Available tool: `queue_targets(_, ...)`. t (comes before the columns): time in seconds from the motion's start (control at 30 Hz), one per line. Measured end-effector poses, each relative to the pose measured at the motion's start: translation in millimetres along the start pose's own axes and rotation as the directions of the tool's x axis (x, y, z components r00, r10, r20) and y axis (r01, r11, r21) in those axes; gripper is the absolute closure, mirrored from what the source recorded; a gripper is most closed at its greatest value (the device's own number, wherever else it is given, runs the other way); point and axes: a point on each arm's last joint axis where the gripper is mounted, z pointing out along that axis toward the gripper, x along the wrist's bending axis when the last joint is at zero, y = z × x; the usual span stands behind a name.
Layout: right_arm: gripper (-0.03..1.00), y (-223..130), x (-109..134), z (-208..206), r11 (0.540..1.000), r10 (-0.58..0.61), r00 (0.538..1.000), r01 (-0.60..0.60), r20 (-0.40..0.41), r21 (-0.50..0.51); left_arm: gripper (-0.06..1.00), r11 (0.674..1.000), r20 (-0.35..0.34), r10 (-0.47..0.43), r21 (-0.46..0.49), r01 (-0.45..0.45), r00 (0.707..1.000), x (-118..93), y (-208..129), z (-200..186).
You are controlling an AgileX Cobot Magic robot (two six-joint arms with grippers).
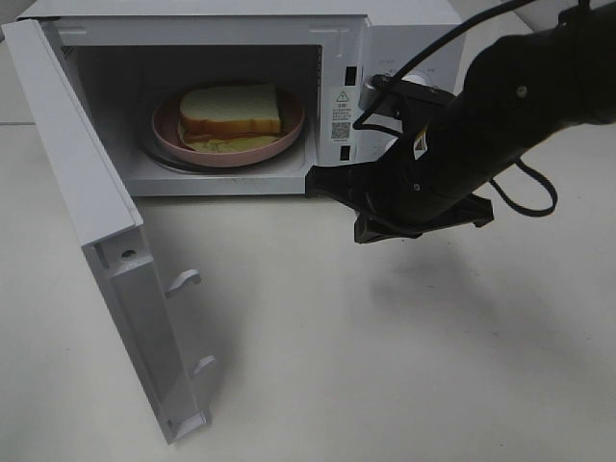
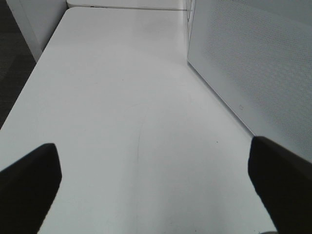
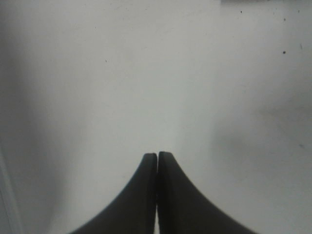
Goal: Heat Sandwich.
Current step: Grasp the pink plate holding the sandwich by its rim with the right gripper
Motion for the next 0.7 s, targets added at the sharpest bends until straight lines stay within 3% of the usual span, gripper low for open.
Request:
queue_targets(0.1,0.94,3,2,-4,0.995,-0.098,0.995,0.098,0.015,0.026,-0.05,1.000,0.000,0.000,0.000,0.000,1.000,0,0,0)
queue_targets(0.2,0.93,7,4,-11,0.951,-0.302,0.953,0.299,0.022,0.080,-0.05,1.000,0.000,0.000,0.000,0.000,1.000,0,0,0)
queue_targets(0.23,0.93,7,4,-11,0.951,-0.302,0.953,0.299,0.022,0.080,-0.05,1.000,0.000,0.000,0.000,0.000,1.000,0,0,0)
queue_targets(0.37,0.92,7,4,-15,0.805,-0.582,0.813,0.578,-0.010,0.130,-0.05,1.000,0.000,0.000,0.000,0.000,1.000,0,0,0)
queue_targets(0.4,0.92,7,4,-15,0.805,-0.582,0.813,0.578,-0.010,0.130,-0.05,1.000,0.000,0.000,0.000,0.000,1.000,0,0,0)
queue_targets(0.43,0.92,6,3,-15,0.694,-0.707,0.706,0.704,-0.038,0.151,-0.05,1.000,0.000,0.000,0.000,0.000,1.000,0,0,0)
queue_targets(0.53,0.92,3,1,-16,0.502,-0.849,0.520,0.848,-0.089,0.167,-0.05,1.000,0.000,0.000,0.000,0.000,1.000,0,0,0)
queue_targets(0.57,0.92,3,1,-16,0.502,-0.849,0.520,0.848,-0.089,0.167,-0.05,1.000,0.000,0.000,0.000,0.000,1.000,0,0,0)
queue_targets(0.6,0.92,2,0,-17,0.361,-0.915,0.383,0.918,-0.126,0.166,-0.05,1.000,0.000,0.000,0.000,0.000,1.000,0,0,0)
queue_targets(0.7,0.91,1,0,-17,0.111,-0.977,0.134,0.985,-0.169,0.135,-0.05,1.000,0.000,0.000,0.000,0.000,1.000,0,0,0)
